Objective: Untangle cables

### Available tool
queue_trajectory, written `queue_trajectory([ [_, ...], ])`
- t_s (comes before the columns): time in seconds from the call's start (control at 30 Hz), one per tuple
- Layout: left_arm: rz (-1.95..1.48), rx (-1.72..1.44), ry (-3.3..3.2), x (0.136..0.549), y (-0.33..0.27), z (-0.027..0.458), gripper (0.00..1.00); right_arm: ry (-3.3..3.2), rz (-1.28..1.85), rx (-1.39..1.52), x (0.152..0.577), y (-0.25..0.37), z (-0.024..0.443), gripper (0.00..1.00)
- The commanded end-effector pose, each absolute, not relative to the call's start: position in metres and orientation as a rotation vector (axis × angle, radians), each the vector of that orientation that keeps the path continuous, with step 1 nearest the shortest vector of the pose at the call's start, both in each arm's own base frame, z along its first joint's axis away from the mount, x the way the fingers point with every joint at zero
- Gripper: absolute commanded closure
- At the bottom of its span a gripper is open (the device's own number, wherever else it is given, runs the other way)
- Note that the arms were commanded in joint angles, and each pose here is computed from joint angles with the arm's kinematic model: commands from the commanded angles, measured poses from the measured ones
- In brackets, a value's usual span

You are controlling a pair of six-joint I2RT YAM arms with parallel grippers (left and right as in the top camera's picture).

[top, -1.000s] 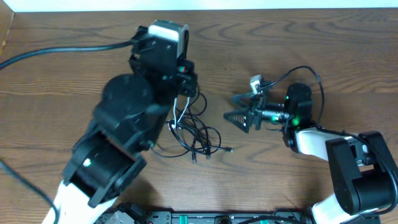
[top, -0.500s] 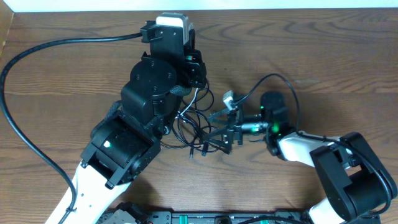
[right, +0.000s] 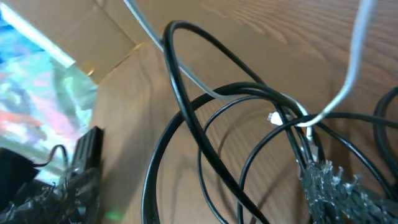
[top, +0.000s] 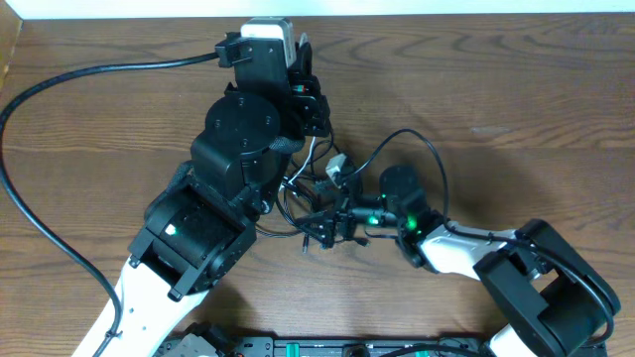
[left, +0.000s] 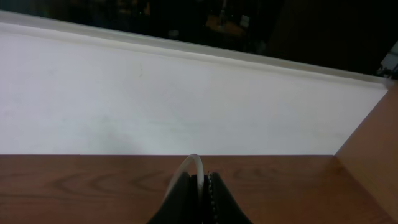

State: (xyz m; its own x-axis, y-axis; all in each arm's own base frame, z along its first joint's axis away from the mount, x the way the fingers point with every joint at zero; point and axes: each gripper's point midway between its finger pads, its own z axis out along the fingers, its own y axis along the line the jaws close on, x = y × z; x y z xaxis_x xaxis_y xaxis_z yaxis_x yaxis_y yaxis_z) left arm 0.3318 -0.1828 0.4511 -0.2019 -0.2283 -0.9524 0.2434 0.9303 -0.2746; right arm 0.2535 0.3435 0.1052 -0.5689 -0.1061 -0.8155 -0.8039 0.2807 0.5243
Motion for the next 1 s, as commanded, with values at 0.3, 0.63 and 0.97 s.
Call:
queue_trajectory([
  [0.3,-0.493,-0.050,1.621,0.326,-0.175,0.492,0.93,1.931,0.897,-0.795,0.259,0.355,0.074,0.21],
  [0.63,-0.403,0.027,1.373,0.314,-0.160,0.554,0.93,2.020,0.835,-0.765,0.271,0.336,0.057,0.99],
  [0.97,-0.111,-0.178,1.153,0.276,-0.070,0.614,0.92,2.064,0.861,-0.717,0.281,0.323,0.053,0.99],
])
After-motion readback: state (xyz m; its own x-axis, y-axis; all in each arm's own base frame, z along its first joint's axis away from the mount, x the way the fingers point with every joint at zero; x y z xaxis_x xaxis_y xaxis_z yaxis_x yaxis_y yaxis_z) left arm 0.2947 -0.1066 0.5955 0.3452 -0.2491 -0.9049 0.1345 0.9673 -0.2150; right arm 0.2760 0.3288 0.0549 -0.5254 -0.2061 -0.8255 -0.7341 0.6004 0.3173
